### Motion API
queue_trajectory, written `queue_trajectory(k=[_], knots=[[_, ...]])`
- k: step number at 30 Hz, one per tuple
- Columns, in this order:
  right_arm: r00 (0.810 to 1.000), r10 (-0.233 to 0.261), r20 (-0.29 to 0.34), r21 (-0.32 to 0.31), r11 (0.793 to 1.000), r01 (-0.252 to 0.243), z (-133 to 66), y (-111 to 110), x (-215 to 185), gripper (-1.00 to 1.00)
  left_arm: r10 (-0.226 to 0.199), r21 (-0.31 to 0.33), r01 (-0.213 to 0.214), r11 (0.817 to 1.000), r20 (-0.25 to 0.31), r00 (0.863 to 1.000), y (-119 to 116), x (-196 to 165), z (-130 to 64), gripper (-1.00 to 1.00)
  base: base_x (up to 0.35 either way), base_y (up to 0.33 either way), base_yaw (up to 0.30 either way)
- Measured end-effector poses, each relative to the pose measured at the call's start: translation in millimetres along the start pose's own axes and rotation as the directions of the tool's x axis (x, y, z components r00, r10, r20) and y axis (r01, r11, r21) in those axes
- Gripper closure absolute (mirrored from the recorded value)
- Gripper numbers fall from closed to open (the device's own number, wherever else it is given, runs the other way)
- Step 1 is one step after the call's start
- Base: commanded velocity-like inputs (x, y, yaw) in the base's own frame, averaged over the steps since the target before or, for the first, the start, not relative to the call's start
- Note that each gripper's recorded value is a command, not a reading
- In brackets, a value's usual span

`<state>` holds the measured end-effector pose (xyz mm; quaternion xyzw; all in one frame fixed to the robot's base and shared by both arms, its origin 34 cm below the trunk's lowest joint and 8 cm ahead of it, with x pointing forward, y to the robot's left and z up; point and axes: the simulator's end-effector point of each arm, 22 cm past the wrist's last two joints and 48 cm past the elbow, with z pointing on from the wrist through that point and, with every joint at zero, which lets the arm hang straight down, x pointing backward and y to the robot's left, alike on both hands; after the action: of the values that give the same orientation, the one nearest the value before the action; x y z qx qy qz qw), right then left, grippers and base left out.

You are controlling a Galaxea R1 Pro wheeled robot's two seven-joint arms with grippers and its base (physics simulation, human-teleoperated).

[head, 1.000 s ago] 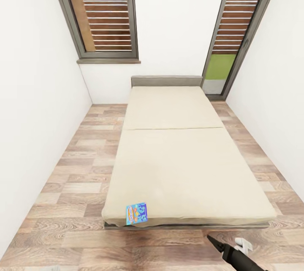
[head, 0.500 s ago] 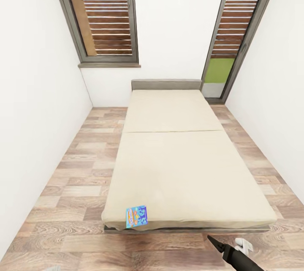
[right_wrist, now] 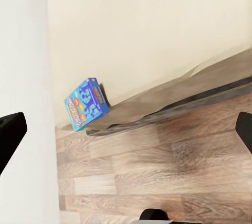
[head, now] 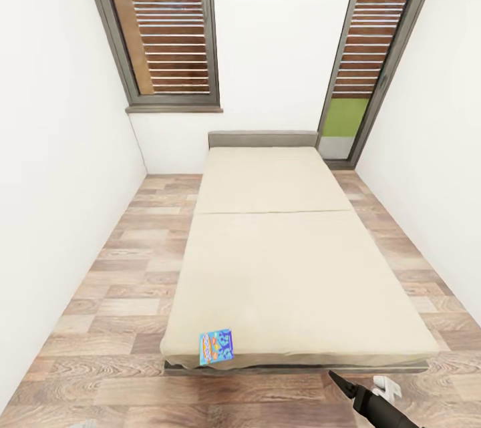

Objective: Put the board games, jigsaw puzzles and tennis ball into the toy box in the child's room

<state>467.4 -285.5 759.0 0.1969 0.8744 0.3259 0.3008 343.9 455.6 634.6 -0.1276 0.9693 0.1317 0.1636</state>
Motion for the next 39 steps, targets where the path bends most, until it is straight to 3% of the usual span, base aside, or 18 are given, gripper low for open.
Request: queue_trajectory(k=[39], knots=[[0.999,-0.03,0.044,-0.035,0.999,0.031,-3.6,19,-19,-1.0,-0.022,0.034,0.02,0.999,0.054,0.998,-19,-22,-8.7,-1.0,0.0,0.0,0.025]])
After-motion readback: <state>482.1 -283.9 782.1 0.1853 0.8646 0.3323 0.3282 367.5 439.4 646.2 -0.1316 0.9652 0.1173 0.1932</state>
